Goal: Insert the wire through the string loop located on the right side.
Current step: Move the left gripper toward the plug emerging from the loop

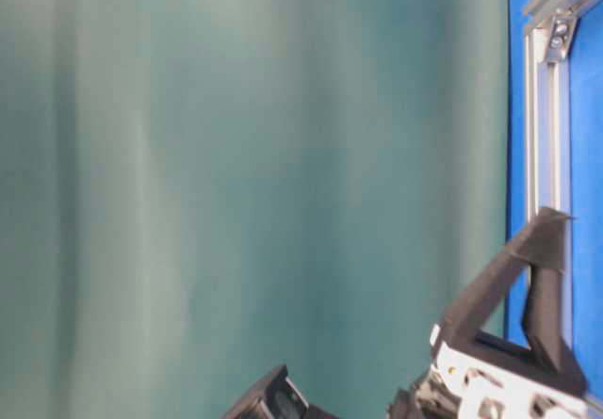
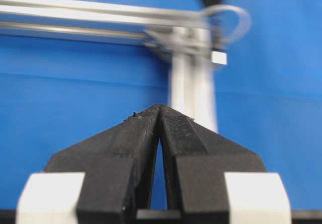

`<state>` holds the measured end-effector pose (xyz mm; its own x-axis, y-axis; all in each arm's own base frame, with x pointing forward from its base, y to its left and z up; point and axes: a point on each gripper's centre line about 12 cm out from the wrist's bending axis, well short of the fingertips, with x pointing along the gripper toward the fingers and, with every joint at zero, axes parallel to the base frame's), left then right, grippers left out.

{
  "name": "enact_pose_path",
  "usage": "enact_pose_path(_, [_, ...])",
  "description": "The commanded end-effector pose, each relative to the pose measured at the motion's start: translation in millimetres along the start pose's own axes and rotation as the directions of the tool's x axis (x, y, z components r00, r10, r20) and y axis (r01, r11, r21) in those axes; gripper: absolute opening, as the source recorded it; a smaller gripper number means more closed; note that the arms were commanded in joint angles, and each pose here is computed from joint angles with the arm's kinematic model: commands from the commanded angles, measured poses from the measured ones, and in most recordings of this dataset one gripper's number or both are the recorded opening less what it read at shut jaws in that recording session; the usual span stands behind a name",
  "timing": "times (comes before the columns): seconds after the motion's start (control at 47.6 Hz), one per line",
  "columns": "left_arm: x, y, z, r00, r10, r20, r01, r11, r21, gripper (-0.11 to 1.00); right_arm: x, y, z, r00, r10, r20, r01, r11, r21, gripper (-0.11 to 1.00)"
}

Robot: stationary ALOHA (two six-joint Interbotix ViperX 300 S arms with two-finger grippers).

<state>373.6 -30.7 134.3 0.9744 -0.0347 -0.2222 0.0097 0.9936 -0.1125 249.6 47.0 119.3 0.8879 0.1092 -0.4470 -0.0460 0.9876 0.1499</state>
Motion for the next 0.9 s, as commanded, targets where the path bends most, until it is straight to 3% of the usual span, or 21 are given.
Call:
enact_pose_path(0.0, [-1.6,-17.9,11.9,0.998,-0.048,0.037,0.048,0.999,-0.004,0.00,2.0,1.5,8.8,0.999,0.004,0.033,-0.004,1.000,0.004,-0.03])
enact_pose_path(0.231, [-2.7,-37.6,9.2,0.995,-0.099,0.026,0.099,0.995,-0.019,0.00,2.0,1.8,8.3,1.000,0.005,0.030,-0.005,1.000,0.005,-0.03])
enact_pose_path(0.546, [11.2,-35.0,15.2,0.996,-0.085,0.006,0.085,0.996,-0.014,0.00,2.0,1.8,8.5,0.999,0.005,0.032,-0.005,1.000,0.005,-0.03])
enact_pose_path(0.882, [57.1,-27.9,35.2,0.999,-0.052,-0.011,0.052,0.998,-0.021,0.00,2.0,1.9,8.3,1.000,0.005,0.030,-0.006,1.000,0.004,-0.03])
